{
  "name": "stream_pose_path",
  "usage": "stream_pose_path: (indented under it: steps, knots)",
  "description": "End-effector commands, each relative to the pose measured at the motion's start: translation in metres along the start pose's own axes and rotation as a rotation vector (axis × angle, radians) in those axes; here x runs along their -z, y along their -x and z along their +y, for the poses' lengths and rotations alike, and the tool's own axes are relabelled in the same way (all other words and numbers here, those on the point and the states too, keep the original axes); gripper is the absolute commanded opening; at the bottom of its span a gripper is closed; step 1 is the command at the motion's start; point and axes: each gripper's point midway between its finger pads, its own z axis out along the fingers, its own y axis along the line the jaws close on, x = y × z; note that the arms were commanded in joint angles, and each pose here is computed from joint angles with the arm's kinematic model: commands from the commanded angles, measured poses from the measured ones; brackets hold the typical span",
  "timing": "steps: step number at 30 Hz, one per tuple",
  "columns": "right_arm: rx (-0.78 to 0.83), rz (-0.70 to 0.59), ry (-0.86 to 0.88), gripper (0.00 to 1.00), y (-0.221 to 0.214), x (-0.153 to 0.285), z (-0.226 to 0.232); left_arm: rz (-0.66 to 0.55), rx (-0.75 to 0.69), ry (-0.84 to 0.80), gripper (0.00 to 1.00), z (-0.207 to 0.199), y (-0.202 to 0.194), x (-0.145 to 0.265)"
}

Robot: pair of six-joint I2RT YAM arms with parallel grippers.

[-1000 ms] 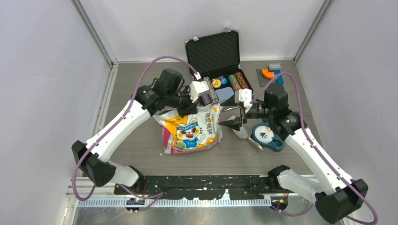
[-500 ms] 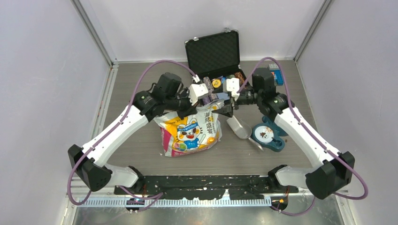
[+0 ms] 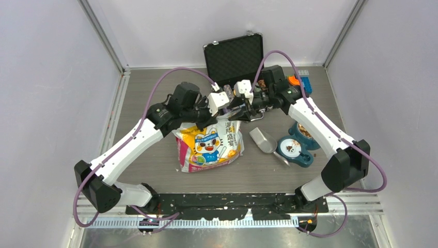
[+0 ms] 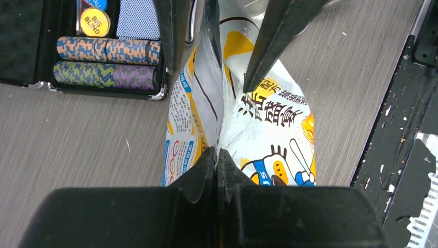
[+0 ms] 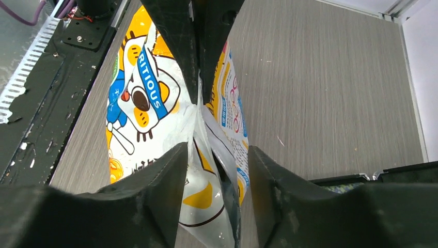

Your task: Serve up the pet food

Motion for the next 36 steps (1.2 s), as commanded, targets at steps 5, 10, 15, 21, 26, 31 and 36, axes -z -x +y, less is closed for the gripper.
stream_pose_path:
  steps: [5, 10, 15, 21, 26, 31, 36]
  knots:
    - [-0.028, -0.042, 0.019, 0.08, 0.02, -0.003, -0.009, -0.234, -0.071, 0.094, 0.04, 0.018, 0.068, 0.011]
    - [0.01, -0.041, 0.027, 0.05, 0.024, 0.0, -0.001, -0.223, -0.07, 0.103, 0.67, 0.02, 0.065, 0.009]
    - [0.068, -0.063, 0.021, 0.05, 0.035, 0.006, 0.009, -0.183, -0.059, 0.103, 0.74, 0.023, 0.057, -0.002]
    - [0.123, -0.06, 0.054, 0.05, 0.034, 0.01, 0.026, -0.164, -0.025, 0.104, 0.64, 0.031, 0.05, -0.011]
    - [0.135, -0.07, 0.092, 0.05, 0.036, 0.013, 0.038, -0.188, 0.005, 0.037, 0.16, 0.029, 0.05, -0.013]
    - [0.101, -0.04, 0.036, 0.05, 0.034, 0.014, 0.03, -0.206, 0.067, 0.067, 0.0, 0.037, 0.049, -0.008]
    - [0.071, 0.026, -0.211, 0.31, 0.027, 0.025, -0.005, -0.243, 0.052, 0.1, 0.0, 0.037, 0.048, 0.004]
